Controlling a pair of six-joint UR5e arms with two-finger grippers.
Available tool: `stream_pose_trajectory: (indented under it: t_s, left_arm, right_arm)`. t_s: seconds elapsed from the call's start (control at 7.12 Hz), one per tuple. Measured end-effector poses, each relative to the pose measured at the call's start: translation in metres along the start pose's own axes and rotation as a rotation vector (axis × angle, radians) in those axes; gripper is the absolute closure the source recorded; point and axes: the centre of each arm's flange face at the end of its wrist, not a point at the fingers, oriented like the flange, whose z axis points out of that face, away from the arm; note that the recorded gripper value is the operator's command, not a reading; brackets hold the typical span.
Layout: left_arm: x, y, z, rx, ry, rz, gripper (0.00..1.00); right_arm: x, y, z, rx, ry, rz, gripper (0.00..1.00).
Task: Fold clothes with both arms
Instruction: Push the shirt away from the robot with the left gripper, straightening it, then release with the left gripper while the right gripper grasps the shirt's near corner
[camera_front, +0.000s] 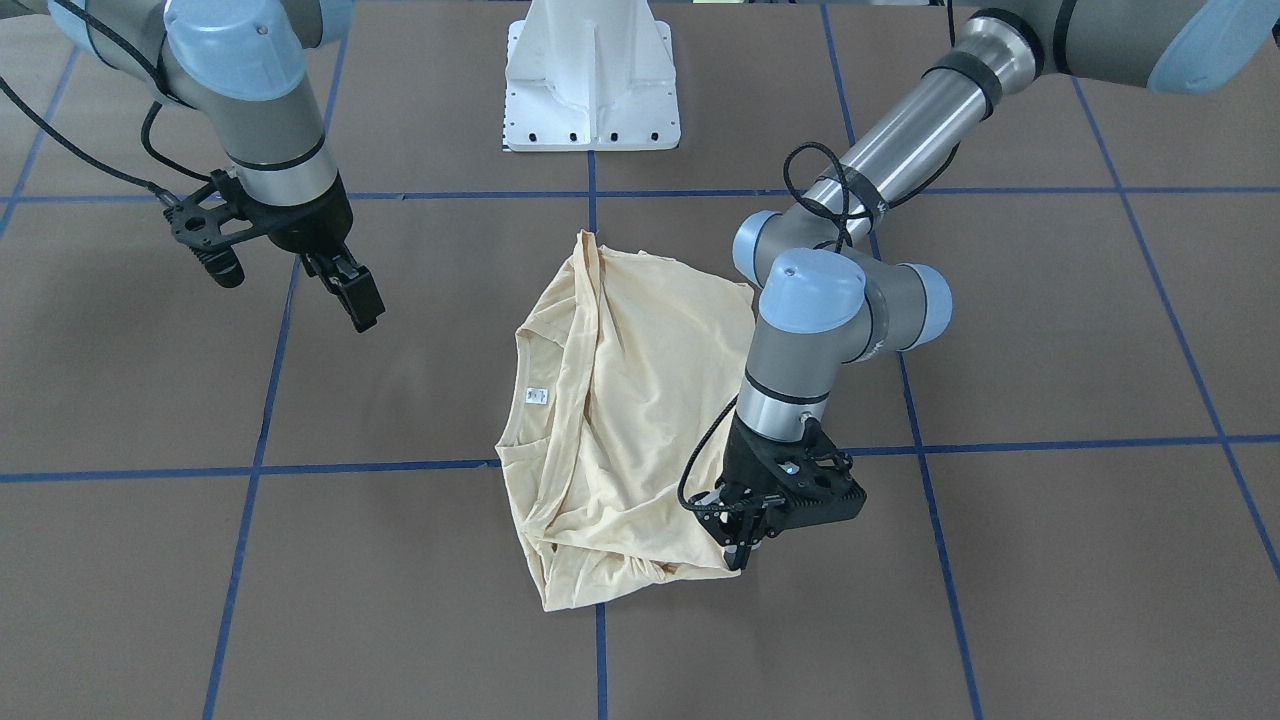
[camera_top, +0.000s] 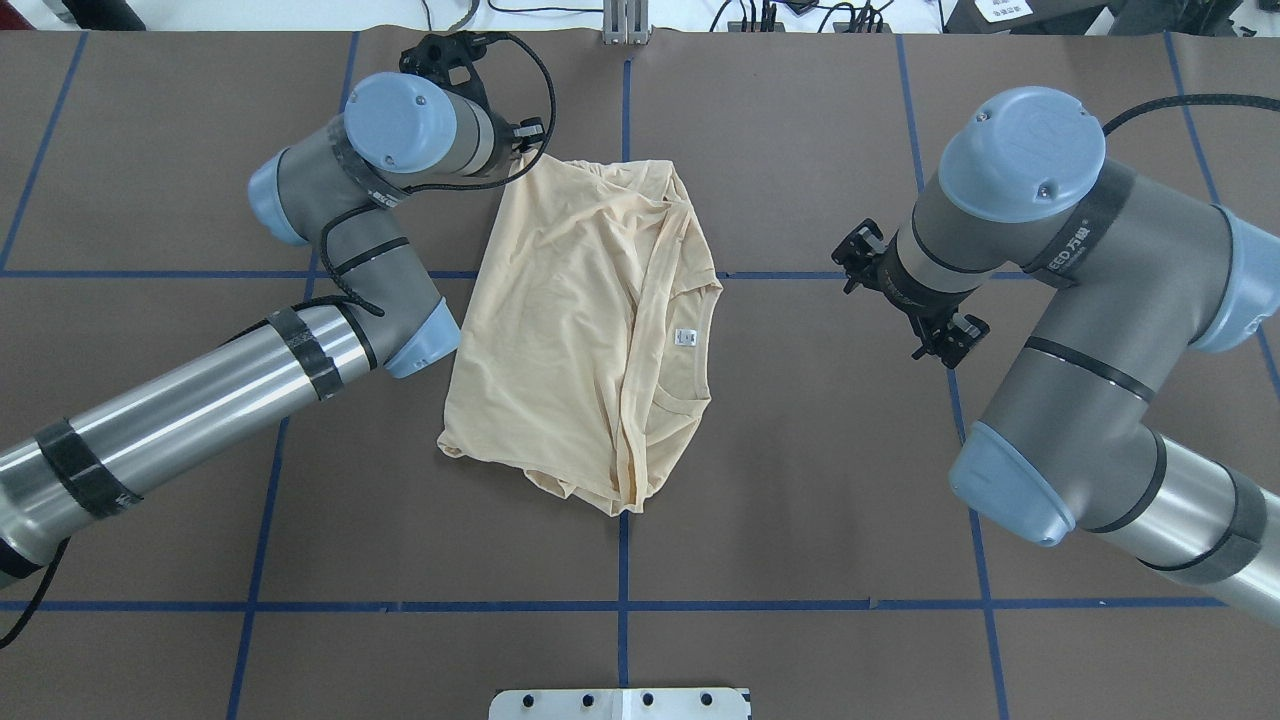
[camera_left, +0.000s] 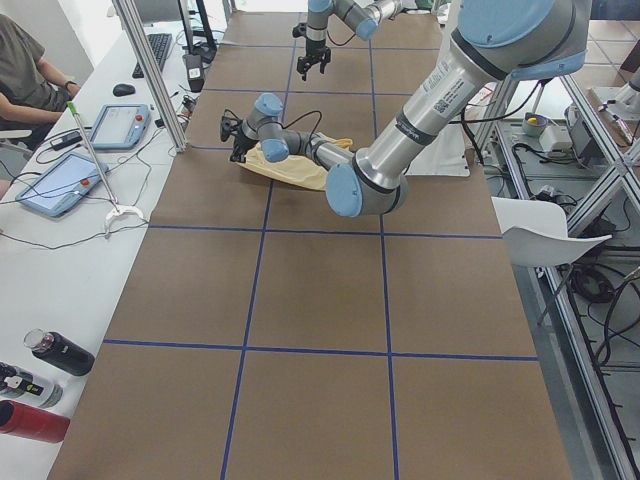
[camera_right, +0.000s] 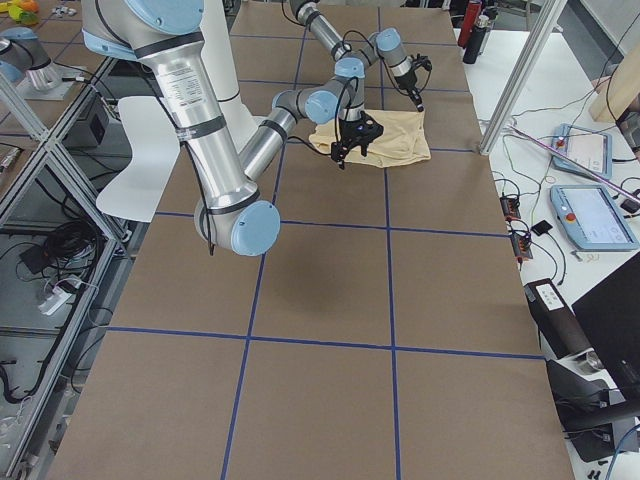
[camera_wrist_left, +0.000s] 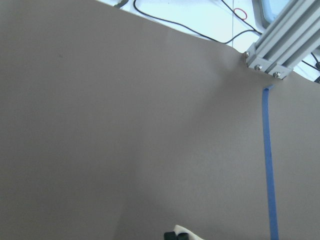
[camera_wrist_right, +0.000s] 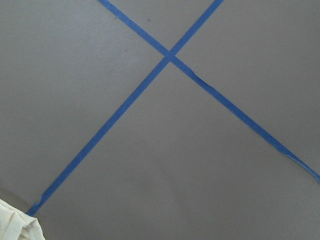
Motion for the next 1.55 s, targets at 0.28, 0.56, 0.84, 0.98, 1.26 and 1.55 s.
stream_pose_trajectory:
  t_s: [0.28,0.56,0.84,0.98,1.26,1.55]
  left_arm:
    - [-0.019,-0.007,-0.017,0.009,0.019,0.008,0.41]
    - [-0.05,0.005,-0.046,-0.038,0.061,0.012,0.42]
    - [-0.088,0.021,-0.086,-0.062,0.099,0.02,0.43]
    - [-0.107,0.028,-0.104,-0.075,0.108,0.022,0.43]
    - [-0.127,0.037,-0.124,-0.089,0.117,0.023,0.43]
    - [-0.131,0.038,-0.128,-0.091,0.118,0.021,0.43]
  right_arm:
    - [-0.015,-0.003,0.016,0.003,-0.068,-0.021,0.0]
    - [-0.033,0.005,0.022,0.025,-0.111,-0.037,0.0]
    - [-0.043,0.037,0.022,0.001,-0.159,-0.079,0.0]
    - [-0.045,0.06,0.025,-0.003,-0.187,-0.098,0.01]
    - [-0.047,0.112,0.028,-0.022,-0.218,-0.021,0.04]
    - [-0.037,0.174,0.036,-0.034,-0.249,0.148,0.03]
